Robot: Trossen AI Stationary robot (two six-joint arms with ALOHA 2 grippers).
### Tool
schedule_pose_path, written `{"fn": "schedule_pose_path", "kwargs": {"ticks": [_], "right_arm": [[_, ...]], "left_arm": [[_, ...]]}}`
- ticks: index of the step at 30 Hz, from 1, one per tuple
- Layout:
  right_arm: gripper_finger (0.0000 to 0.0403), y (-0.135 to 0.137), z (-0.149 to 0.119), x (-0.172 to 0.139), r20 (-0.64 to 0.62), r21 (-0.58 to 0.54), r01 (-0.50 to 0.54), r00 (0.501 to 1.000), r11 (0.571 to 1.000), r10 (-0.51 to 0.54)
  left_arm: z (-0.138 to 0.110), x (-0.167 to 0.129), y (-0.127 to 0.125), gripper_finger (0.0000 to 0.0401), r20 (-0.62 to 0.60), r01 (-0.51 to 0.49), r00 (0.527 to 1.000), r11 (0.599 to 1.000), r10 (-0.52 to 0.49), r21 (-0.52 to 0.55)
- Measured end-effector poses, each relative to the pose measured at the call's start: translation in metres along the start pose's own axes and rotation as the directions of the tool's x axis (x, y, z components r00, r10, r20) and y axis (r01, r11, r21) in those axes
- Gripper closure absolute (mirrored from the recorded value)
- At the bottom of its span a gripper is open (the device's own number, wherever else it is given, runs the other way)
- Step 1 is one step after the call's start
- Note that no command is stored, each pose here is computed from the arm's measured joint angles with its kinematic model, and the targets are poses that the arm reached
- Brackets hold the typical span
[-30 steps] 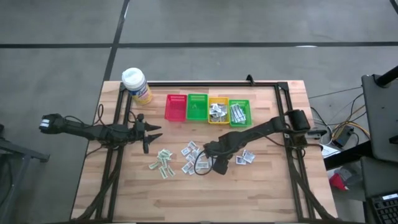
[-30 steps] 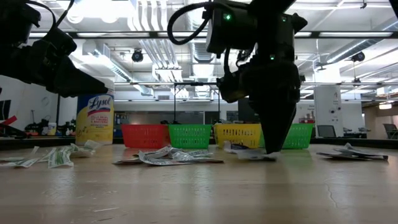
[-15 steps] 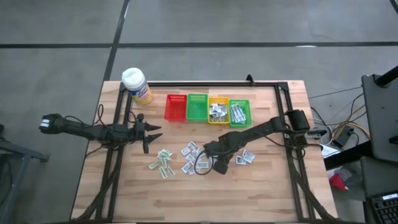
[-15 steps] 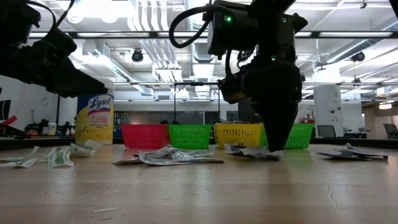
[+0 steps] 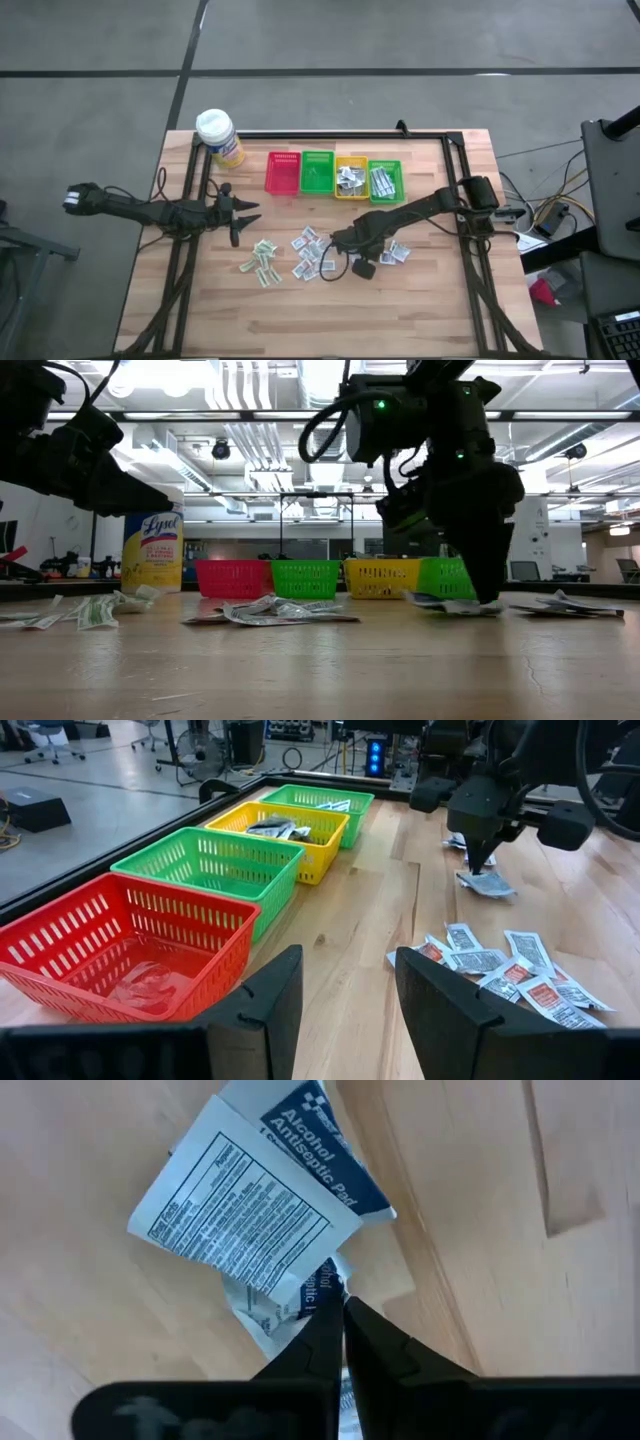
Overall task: Pick & Place First Aid Supplies
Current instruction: Put the blue alcohol pad into the yellow bin
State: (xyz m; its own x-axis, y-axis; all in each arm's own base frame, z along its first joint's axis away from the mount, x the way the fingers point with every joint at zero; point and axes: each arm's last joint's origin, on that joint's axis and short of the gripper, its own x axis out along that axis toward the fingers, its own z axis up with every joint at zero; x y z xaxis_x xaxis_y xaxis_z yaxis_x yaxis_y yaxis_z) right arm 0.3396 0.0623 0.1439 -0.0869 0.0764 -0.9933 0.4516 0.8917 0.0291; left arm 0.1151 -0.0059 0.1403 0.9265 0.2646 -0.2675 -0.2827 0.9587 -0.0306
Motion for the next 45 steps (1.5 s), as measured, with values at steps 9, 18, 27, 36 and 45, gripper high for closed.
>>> {"fn": "schedule_pose_path", "kwargs": {"ticks": [9,18,27,36,45], "right_arm": [[0.0394,-0.007,-0.002,-0.009,-0.11,0.019,-0.015,0.994,1.0,0.017],[0.0394,-0.003,0.011,-0.042,-0.065,-0.041,-0.042,0.997,0.998,0.039],[0.0394,-0.017,0.012,-0.082,-0.042,-0.017,0.197,0.979,0.98,-0.198],[0.0394,-0.035,0.033,-0.14,0.187,0.01,0.326,0.928,0.945,-0.322],[0.0394,-0.062,0.056,-0.192,0.449,0.153,0.494,0.737,0.856,-0.506]], "left_arm": [[0.0,0.0,0.0,0.0243,0.001,0.0,1.0,1.0,0.0,0.001],[0.0,0.0,0.0,0.0243,0.0,0.0,1.0,1.0,0.0,0.001],[0.0,0.0,0.0,0.0243,0.0,0.0,1.0,1.0,0.0,0.001],[0.0,0.0,0.0,0.0243,0.001,0.0,1.0,1.0,0.0,0.0],[0.0,0.0,0.0,0.0243,0.0,0.0,1.0,1.0,0.0,0.0]]}}
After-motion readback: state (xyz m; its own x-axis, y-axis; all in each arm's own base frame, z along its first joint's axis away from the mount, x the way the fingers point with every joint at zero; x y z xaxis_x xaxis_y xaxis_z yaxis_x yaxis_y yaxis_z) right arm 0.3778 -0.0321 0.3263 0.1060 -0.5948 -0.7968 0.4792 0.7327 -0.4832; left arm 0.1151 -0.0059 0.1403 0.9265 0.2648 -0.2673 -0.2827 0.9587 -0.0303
